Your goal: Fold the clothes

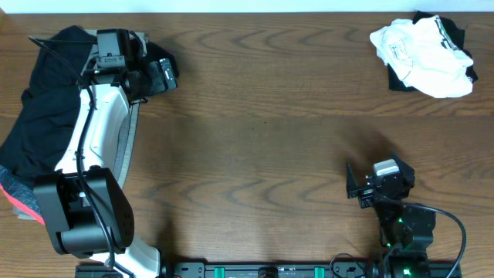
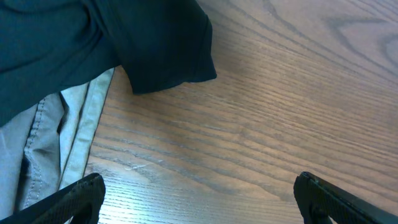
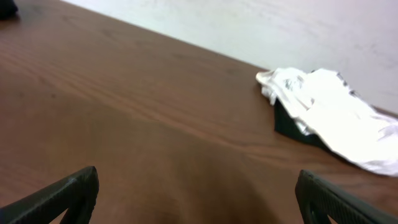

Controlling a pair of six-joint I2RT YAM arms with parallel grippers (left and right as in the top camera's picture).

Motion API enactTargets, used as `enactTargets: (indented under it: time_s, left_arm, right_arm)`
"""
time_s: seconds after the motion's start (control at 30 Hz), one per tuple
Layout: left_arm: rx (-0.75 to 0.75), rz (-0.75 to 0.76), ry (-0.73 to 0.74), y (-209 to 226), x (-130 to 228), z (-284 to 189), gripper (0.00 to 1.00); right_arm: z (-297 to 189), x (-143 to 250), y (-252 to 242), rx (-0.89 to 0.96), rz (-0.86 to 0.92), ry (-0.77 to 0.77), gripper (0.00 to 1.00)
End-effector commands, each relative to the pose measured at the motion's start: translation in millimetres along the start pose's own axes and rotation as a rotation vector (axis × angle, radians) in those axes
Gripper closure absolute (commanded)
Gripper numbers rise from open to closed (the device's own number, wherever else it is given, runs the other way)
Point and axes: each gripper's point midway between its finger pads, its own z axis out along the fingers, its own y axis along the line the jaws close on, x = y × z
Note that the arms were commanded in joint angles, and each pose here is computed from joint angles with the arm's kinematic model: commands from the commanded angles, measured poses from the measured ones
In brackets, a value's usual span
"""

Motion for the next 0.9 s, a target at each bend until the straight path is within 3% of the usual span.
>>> enactTargets:
  time_s: [0.0, 0.27, 0.87]
  left_arm:
    - [-0.016, 0.002, 0.017, 6, 4, 6, 0.02]
    - [-0.016, 0.002, 0.017, 6, 4, 6, 0.02]
    - [-0.016, 0.002, 0.017, 6, 4, 6, 0.02]
  right_arm:
    - [-2, -4, -2, 0.014, -0.013, -0.018, 0.01]
    - [-12, -31, -7, 0.045, -0.036, -0.140, 0.01]
    - [-12, -32, -7, 0.045, -0.036, -0.143, 0.01]
